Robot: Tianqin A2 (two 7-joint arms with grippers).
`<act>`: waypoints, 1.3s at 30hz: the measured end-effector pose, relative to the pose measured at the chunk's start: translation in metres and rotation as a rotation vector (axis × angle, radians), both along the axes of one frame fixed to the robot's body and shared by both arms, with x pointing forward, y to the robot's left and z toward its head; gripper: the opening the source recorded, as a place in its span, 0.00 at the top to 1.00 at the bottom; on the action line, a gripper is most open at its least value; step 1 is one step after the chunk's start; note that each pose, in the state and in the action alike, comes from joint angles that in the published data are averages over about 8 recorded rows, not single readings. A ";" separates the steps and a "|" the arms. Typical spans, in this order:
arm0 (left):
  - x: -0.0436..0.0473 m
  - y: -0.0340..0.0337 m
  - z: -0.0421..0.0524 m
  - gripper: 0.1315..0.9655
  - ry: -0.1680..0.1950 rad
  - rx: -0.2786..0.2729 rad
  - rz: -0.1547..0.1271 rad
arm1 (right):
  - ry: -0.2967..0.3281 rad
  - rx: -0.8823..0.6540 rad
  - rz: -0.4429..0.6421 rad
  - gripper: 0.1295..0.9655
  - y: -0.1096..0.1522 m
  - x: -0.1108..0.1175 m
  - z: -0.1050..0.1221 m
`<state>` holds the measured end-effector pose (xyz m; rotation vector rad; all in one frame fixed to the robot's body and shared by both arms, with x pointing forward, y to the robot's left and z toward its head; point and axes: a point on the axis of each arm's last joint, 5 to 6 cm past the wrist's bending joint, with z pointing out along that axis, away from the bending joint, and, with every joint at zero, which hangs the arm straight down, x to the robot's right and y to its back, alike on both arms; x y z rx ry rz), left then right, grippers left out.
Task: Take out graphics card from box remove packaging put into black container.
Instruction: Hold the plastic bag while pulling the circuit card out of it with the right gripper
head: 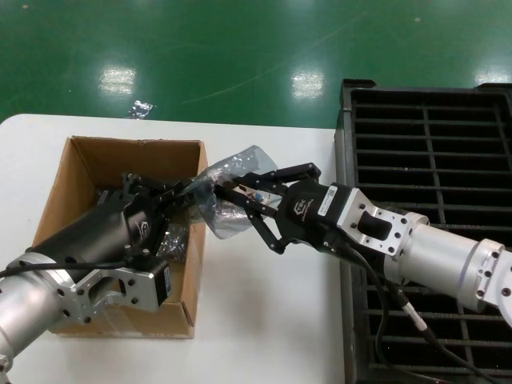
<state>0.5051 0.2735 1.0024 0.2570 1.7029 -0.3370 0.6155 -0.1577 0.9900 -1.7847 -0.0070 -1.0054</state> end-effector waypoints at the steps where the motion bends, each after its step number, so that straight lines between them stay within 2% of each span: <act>1: 0.0000 0.0000 0.0000 0.99 0.000 0.000 0.000 | -0.002 0.000 0.001 0.94 0.000 0.000 0.001; 9: 0.0000 0.0000 0.0000 0.99 0.000 0.000 0.000 | -0.025 0.003 -0.014 0.94 -0.009 -0.008 0.010; 16: 0.0000 0.0000 0.0000 0.99 0.000 0.000 0.000 | -0.059 0.007 -0.042 0.94 -0.025 -0.023 0.025; 25: 0.0000 0.0000 0.0000 0.99 0.000 0.000 0.000 | -0.122 0.000 -0.089 0.94 -0.047 -0.056 0.049; 33: 0.0000 0.0000 0.0000 0.99 0.000 0.000 0.000 | -0.203 -0.015 -0.159 0.94 -0.071 -0.093 0.077; 39: 0.0000 0.0000 0.0000 0.99 0.000 0.000 0.000 | -0.267 -0.038 -0.174 0.94 -0.093 -0.107 0.095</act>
